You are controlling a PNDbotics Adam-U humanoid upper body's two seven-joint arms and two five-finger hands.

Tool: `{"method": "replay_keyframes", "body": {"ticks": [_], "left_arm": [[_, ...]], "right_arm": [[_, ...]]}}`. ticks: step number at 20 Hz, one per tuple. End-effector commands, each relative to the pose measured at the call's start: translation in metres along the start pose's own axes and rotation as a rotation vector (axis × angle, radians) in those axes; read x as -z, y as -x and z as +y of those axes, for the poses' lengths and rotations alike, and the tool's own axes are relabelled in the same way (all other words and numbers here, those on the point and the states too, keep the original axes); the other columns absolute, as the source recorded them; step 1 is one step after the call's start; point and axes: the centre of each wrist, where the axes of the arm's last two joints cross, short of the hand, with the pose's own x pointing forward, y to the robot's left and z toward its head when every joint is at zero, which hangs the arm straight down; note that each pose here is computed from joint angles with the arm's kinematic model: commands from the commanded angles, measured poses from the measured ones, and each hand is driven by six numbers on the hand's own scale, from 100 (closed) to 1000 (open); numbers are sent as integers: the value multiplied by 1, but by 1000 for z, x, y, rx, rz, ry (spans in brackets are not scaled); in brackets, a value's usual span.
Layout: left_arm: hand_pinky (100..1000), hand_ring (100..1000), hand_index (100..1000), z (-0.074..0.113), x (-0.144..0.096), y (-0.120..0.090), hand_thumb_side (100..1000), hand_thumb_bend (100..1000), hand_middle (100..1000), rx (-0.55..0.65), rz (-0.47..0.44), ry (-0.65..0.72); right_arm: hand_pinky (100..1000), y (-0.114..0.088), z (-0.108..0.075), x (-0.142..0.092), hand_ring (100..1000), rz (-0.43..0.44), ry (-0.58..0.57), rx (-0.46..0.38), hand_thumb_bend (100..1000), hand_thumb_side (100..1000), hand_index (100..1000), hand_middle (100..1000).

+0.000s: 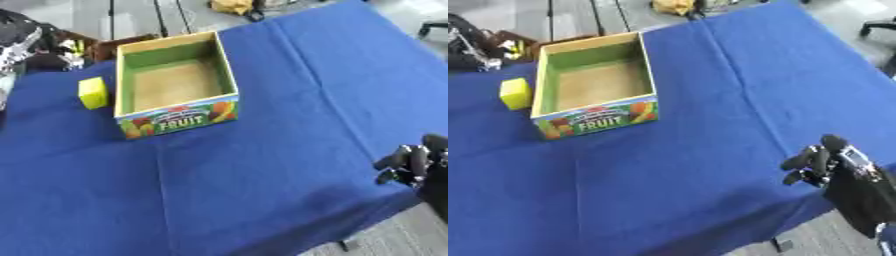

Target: Pick up objects on the table and place them in the box.

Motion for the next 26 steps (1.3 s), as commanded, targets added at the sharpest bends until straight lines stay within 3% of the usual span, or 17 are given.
{"method": "replay_keyframes", "body": {"ticks": [1,6,16,19,20,22,26], "left_arm": [[659,654,806,11,0,2,555,660,601,25,-12,3],[655,623,798,5,0,-2,397,569,583,35,-33,47],[637,538,773,-16,-3,-1,355,502,540,29,-41,138],[582,467,730,-18,-4,0,284,415,483,28,-37,149],[537,411,685,-18,-4,0,218,319,433,27,-35,144],[497,340,628,-15,-4,0,161,229,364,19,-34,121],[466,292,585,-3,-5,0,154,196,305,11,-49,66]], "right_arm": [[559,-8,2,3,643,-19,-17,-24,100,679,390,471],[559,-8,3,4,642,-18,-19,-25,100,681,390,471],[558,-7,4,5,642,-20,-20,-26,100,683,390,471],[558,-7,4,5,642,-19,-17,-25,100,683,390,471],[558,-6,4,5,642,-19,-16,-24,100,683,390,471],[558,-6,4,4,642,-17,-14,-22,100,683,390,471],[559,-4,3,2,643,-12,-7,-17,100,683,390,471]]}}
